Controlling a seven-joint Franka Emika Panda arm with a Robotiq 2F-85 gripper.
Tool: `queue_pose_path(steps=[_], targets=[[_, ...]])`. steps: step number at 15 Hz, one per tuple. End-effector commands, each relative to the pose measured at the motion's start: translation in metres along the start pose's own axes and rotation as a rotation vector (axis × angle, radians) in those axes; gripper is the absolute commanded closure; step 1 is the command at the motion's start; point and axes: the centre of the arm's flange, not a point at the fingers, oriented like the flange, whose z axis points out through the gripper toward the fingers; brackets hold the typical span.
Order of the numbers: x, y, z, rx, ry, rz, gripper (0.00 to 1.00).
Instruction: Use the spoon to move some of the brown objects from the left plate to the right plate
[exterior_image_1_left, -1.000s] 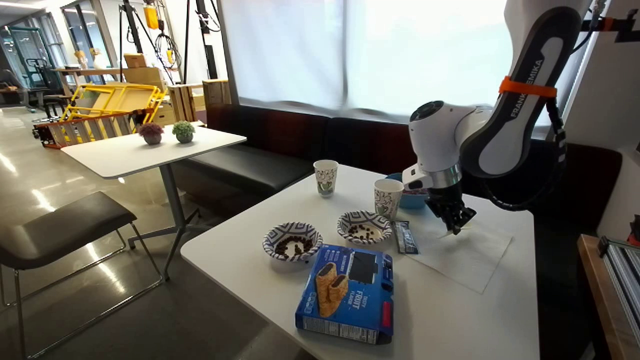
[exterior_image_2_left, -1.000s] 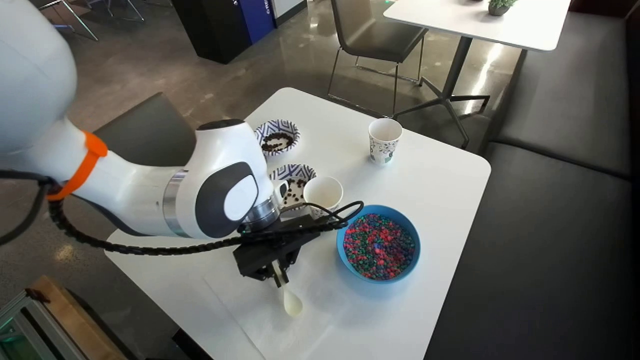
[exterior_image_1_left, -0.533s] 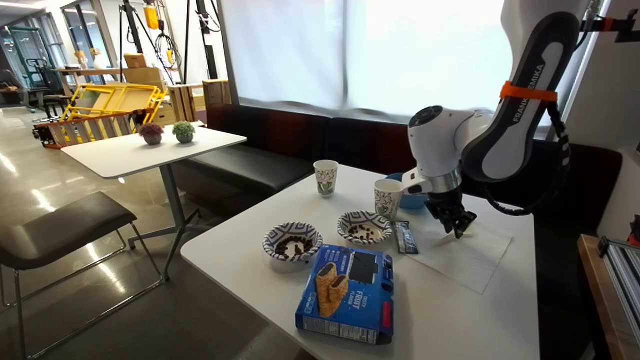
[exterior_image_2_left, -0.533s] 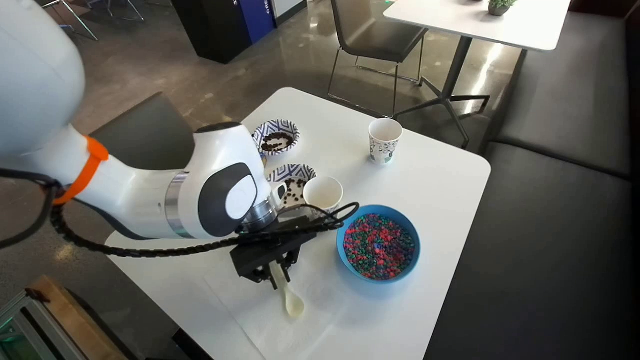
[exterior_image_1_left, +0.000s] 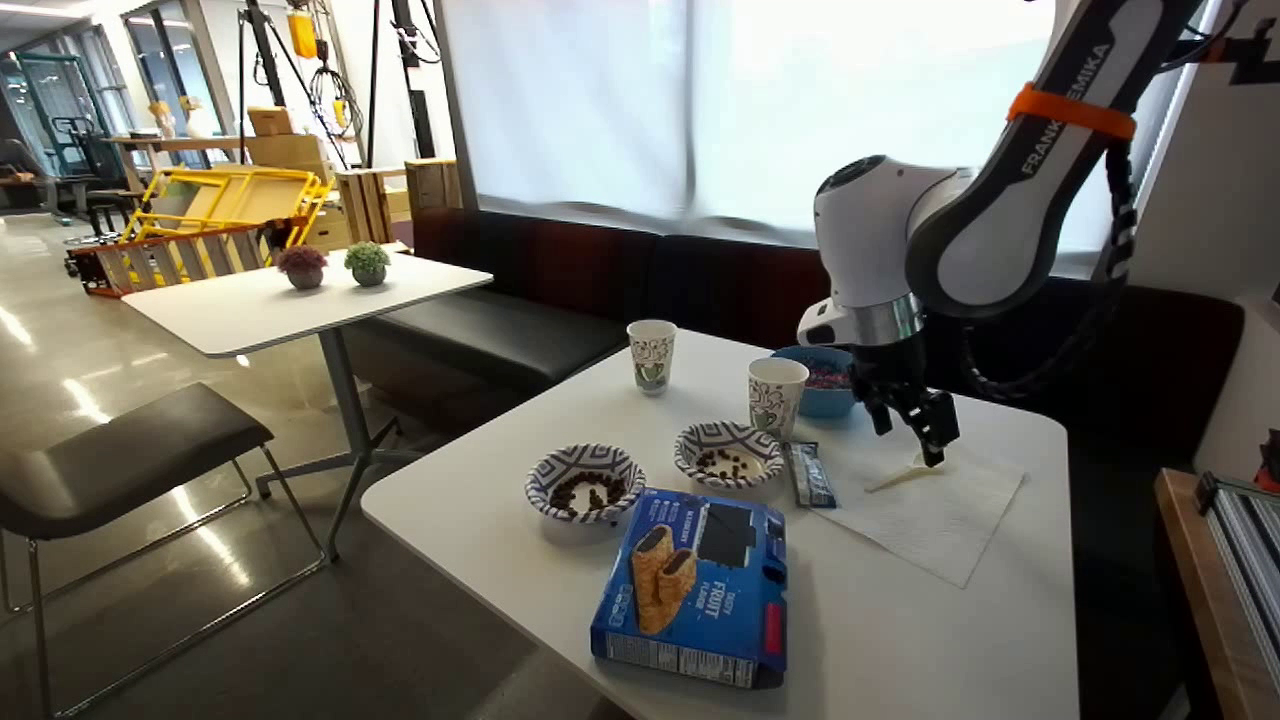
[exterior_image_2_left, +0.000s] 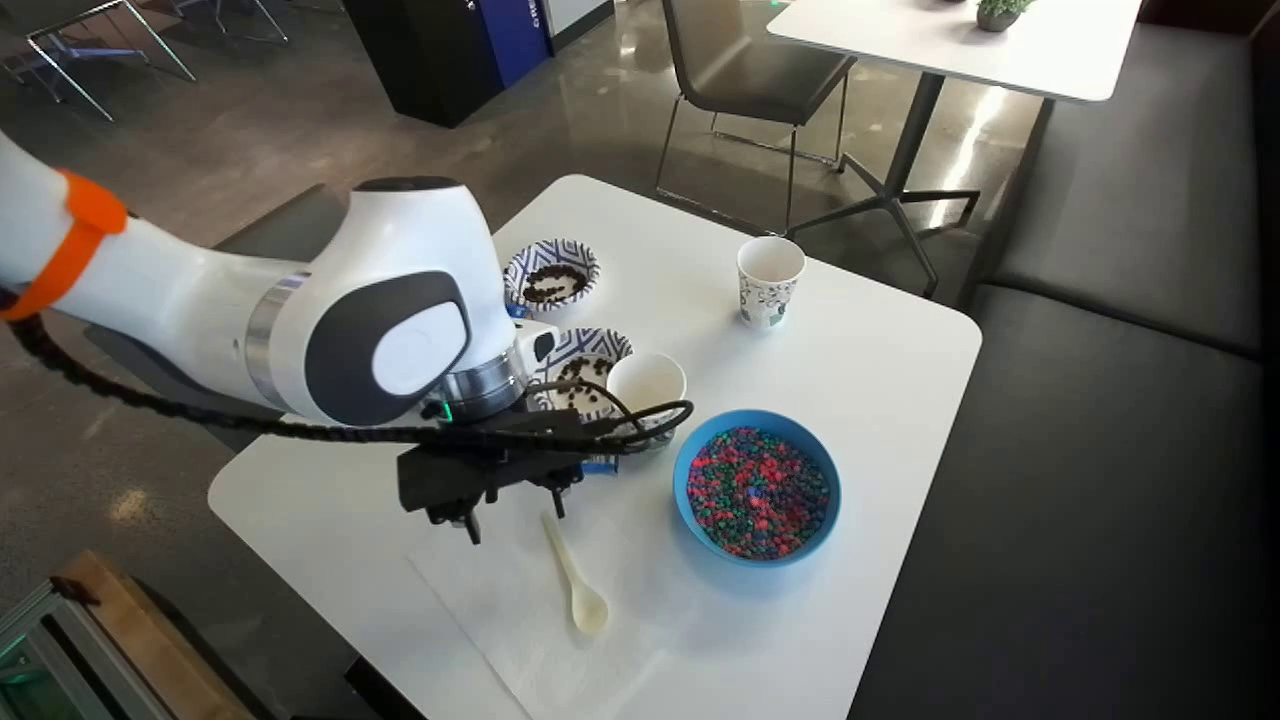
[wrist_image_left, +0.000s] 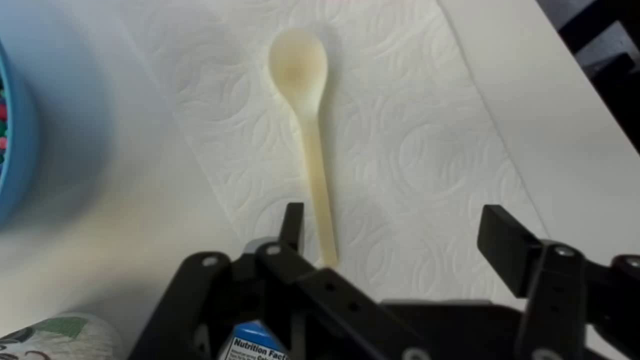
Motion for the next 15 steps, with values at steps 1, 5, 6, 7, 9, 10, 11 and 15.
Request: queue_pose_path(steps=[1,5,6,7,9,10,11,15], targets=[[-0.010,-0.008,-0.036,0.070,0.089,0.170,0.00],[-0.015,0.003,-0.068,0.073,0.243,0.350,0.00],[-0.016,0.005,-0.076,0.072,0.276,0.394,0.00],[-0.015,0.006,-0.083,0.064,0.307,0.436,0.00],[-0.017,0.008,-0.097,0.055,0.371,0.524,0.00],[-0.021,0.008,-0.104,0.032,0.411,0.556,0.00],[-0.016,0.018,-0.095,0.054,0.352,0.482,0.00],[-0.017,0.019,-0.098,0.046,0.362,0.488,0.00]])
